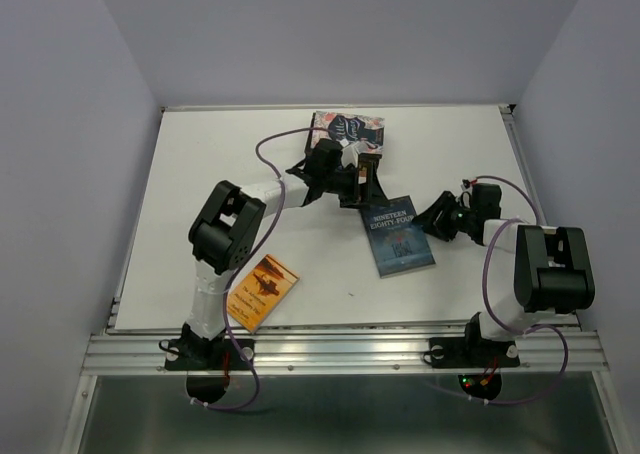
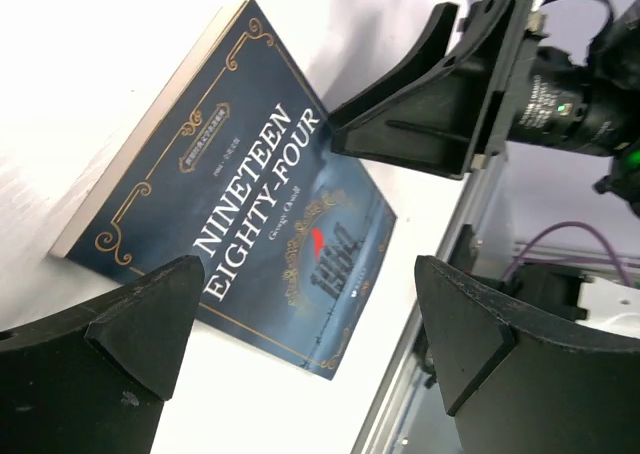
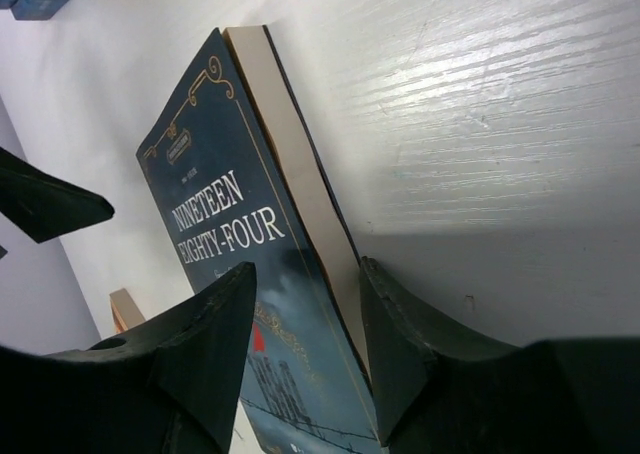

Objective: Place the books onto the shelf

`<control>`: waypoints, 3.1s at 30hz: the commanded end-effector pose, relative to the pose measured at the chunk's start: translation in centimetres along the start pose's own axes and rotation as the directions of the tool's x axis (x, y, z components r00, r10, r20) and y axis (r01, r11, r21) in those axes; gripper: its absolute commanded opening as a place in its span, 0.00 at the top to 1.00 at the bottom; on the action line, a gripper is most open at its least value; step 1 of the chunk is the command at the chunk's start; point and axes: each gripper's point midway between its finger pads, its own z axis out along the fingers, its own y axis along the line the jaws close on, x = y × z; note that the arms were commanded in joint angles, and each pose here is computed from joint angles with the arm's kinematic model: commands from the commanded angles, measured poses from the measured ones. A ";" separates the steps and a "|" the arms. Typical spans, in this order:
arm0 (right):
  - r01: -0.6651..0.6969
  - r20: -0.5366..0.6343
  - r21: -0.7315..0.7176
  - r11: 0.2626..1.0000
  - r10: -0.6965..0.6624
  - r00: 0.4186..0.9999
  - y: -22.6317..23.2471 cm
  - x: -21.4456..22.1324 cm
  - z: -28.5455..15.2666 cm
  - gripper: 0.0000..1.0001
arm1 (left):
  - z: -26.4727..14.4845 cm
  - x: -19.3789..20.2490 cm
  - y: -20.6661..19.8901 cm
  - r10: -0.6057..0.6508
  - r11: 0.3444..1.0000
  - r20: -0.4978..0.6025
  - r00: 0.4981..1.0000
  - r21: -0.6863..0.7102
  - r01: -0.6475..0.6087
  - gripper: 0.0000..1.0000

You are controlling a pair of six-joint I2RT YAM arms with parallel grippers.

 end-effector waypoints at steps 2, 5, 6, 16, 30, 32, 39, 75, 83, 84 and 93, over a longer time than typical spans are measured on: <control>0.026 -0.061 -0.011 1.000 -0.026 0.998 0.1 1.4 -0.3 0.46 | 0.1 1.9 2.0 0.051 0.992 -0.057 0.997 -0.111 -0.057 0.01; 0.056 -0.073 -0.047 0.997 -0.059 0.996 1.1 1.6 -0.6 0.46 | 0.5 2.7 3.1 0.033 0.991 -0.087 0.996 -0.123 -0.044 0.03; 0.062 -0.073 -0.052 0.997 -0.066 0.995 1.4 1.5 -0.7 0.46 | 0.5 2.8 3.3 0.031 0.990 -0.088 0.996 -0.133 -0.043 0.03; 0.174 -0.083 -0.141 0.975 -0.186 0.979 6.5 1.3 -2.0 0.44 | 0.8 3.8 5.2 0.008 0.981 -0.107 0.994 -0.193 -0.028 0.03; 0.211 -0.106 -0.229 0.950 -0.240 0.965 10.1 1.3 -2.7 0.58 | 1.0 3.7 5.2 -0.013 0.981 -0.101 0.995 -0.192 -0.006 0.03; 0.217 -0.118 -0.223 0.950 -0.247 0.962 10.1 1.5 -2.6 0.60 | 1.1 3.8 5.2 -0.017 0.982 -0.104 0.994 -0.190 -0.003 0.03; 0.199 -0.192 -0.249 0.948 -0.249 0.949 9.7 2.7 -1.7 0.66 | 1.2 3.8 5.0 -0.022 0.985 -0.105 0.994 -0.175 0.003 0.03; 0.229 0.088 -0.249 0.941 -0.214 0.973 17.0 -3.9 -5.7 0.99 | -4.1 2.6 0.3 0.033 0.982 0.001 0.999 0.185 -0.033 0.01; 0.216 0.081 -0.287 0.933 -0.201 0.976 17.6 -3.8 -6.2 0.99 | -2.3 3.1 1.8 0.029 0.981 -0.028 0.999 0.193 -0.023 0.01; 0.213 0.079 -0.288 0.934 -0.199 0.977 17.5 -3.7 -6.1 0.99 | -2.3 3.2 1.8 0.030 0.979 -0.035 0.999 0.202 -0.022 0.01; 0.169 0.033 -0.297 0.940 -0.167 0.985 15.8 -2.2 -4.9 0.99 | -4.8 2.0 -4.4 0.084 0.847 0.095 0.992 0.518 -0.121 0.07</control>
